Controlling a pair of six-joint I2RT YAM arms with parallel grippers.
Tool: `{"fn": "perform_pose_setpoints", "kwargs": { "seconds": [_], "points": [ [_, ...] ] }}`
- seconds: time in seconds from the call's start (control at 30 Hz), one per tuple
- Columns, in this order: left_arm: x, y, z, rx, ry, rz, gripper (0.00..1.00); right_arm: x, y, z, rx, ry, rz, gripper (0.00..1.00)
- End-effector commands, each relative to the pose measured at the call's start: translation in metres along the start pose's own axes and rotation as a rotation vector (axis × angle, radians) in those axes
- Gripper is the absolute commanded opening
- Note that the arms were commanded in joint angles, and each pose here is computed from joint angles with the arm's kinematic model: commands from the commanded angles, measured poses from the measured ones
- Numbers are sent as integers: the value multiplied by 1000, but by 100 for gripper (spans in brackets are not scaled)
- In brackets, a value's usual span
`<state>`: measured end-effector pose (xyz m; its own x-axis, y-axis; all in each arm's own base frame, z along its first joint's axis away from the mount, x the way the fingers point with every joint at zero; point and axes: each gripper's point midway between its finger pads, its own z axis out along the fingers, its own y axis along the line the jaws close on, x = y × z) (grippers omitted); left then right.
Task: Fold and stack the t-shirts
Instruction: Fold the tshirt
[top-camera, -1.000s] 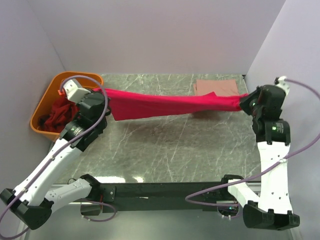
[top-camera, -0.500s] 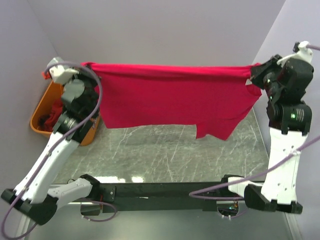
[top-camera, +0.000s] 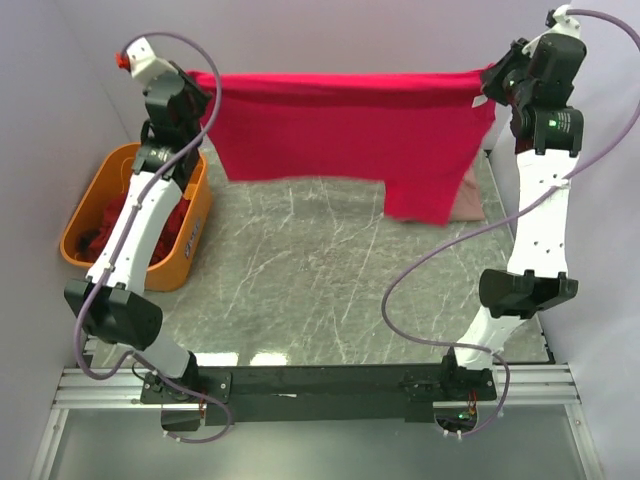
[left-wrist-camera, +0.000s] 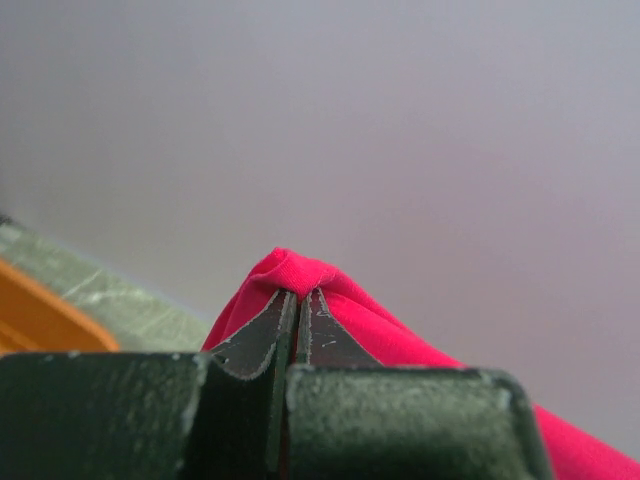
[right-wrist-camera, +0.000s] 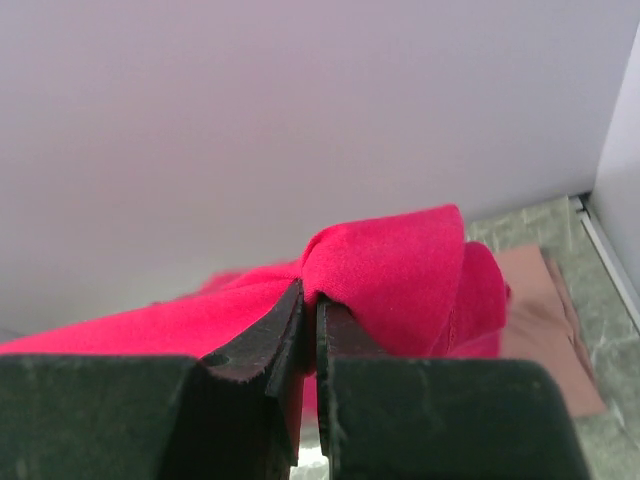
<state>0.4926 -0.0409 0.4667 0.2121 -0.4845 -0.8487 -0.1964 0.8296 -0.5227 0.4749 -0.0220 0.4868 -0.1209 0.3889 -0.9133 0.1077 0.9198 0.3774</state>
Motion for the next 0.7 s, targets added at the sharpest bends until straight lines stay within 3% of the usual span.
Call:
{"fn": "perform_pose_setpoints", "kwargs": {
  "seconds": [0.0,0.07,0.17,0.2,0.23,0.27,0.3,0.37,0.4,0.43,0.5,0.57,0.67],
  "points": [
    [-86,-20,-12,67,-164,-17,1,-77,16,-42,-40,-260,-49,0],
    [-92,-21,-15,76,-170,-12,1,-84,22,-53,-64,-302,-53,0],
    [-73,-6,-22,60,-139,-5,1,-58,12,-51,-47,-243,-58,0],
    [-62,-1,-24,63,-124,-6,1,-25,-3,-36,-17,-162,-57,0],
    [-28,15,-22,46,-81,8,1,-7,-10,-32,-5,-126,-55,0],
    [-25,22,-32,45,-78,-3,1,1,-12,-38,-9,-123,-54,0],
    [21,46,-34,10,0,-1,1,51,-34,-24,38,-11,-34,0],
    [43,59,-46,24,25,-24,1,87,-47,-27,61,43,-4,0],
    [61,67,-50,21,56,-43,1,137,-67,-23,104,145,20,0],
    [101,92,-58,-15,129,-28,1,159,-70,-24,95,189,53,0],
    [131,107,-69,-30,183,-74,1,218,-86,-30,120,309,101,0],
    [189,133,-87,-54,321,-85,1,267,-97,-38,128,418,132,0],
    [251,171,-117,-146,485,-99,1,306,-121,-50,227,507,149,0]
  ]
}}
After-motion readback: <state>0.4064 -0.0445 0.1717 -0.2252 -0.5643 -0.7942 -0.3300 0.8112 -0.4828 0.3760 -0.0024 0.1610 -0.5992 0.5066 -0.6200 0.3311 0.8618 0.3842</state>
